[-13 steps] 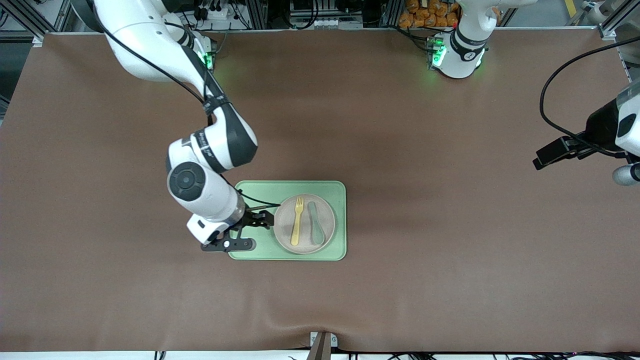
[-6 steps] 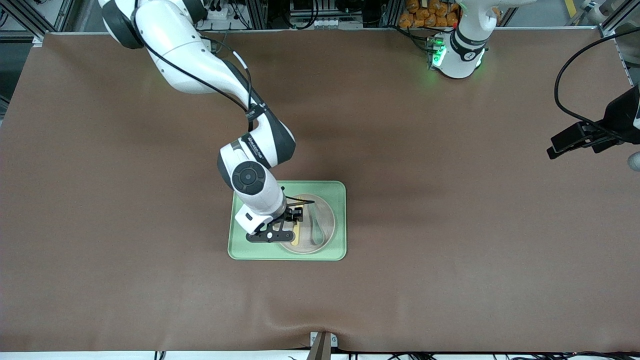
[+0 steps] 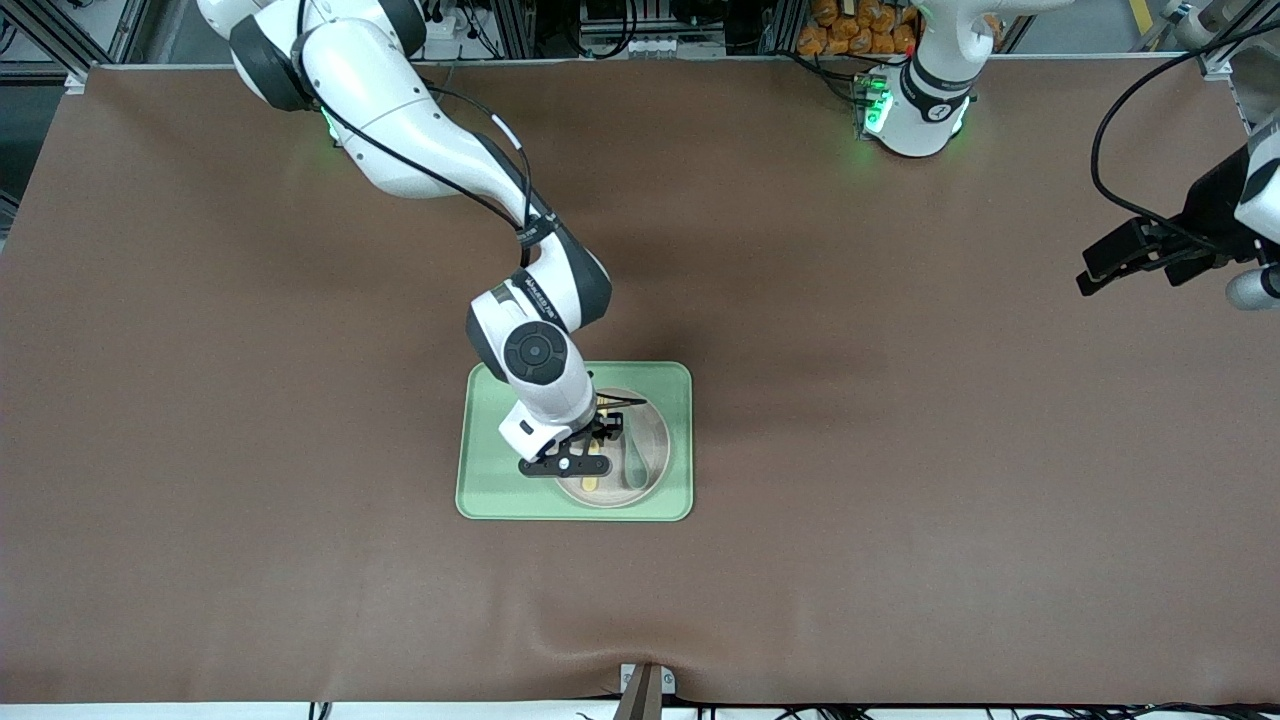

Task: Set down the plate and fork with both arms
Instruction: 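Lower the right gripper and grasp the yellow fork's handle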

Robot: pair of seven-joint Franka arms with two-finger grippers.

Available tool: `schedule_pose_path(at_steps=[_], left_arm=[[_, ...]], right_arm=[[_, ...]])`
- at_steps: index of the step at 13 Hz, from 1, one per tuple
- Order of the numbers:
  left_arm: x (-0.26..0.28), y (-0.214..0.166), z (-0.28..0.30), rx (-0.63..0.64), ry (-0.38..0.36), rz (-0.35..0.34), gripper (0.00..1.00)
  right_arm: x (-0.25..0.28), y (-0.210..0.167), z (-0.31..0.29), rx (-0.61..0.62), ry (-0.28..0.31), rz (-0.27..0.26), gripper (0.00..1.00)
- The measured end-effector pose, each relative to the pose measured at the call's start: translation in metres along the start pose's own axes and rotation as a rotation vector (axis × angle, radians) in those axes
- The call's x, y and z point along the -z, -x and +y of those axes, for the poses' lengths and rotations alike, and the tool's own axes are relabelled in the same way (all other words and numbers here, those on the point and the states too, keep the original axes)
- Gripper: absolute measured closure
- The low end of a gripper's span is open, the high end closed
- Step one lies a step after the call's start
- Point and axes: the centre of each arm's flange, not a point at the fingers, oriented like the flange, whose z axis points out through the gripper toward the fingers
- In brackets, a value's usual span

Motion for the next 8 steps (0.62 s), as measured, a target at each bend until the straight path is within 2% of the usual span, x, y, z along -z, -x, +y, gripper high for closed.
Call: schedule_pose_path(at_steps=[5,7,8], left_arm=[[0.004,0.007,-0.002,-0.004,-0.026,0.011,0.0],[0.002,0.007,-0.004,-0.001,-0.027,0.005,0.0],[0.001,0.007,-0.005,-0.001,-0.028,0.001,0.0]], right_arm=[[-0.017,0.005,-0.004,-0.015,0.003,0.002,0.52],[-0.017,0.004,-0.004,-0.022,0.001,0.006,0.65],[-0.017,0.004,-0.004,-0.026,-0.003,0.011,0.65]])
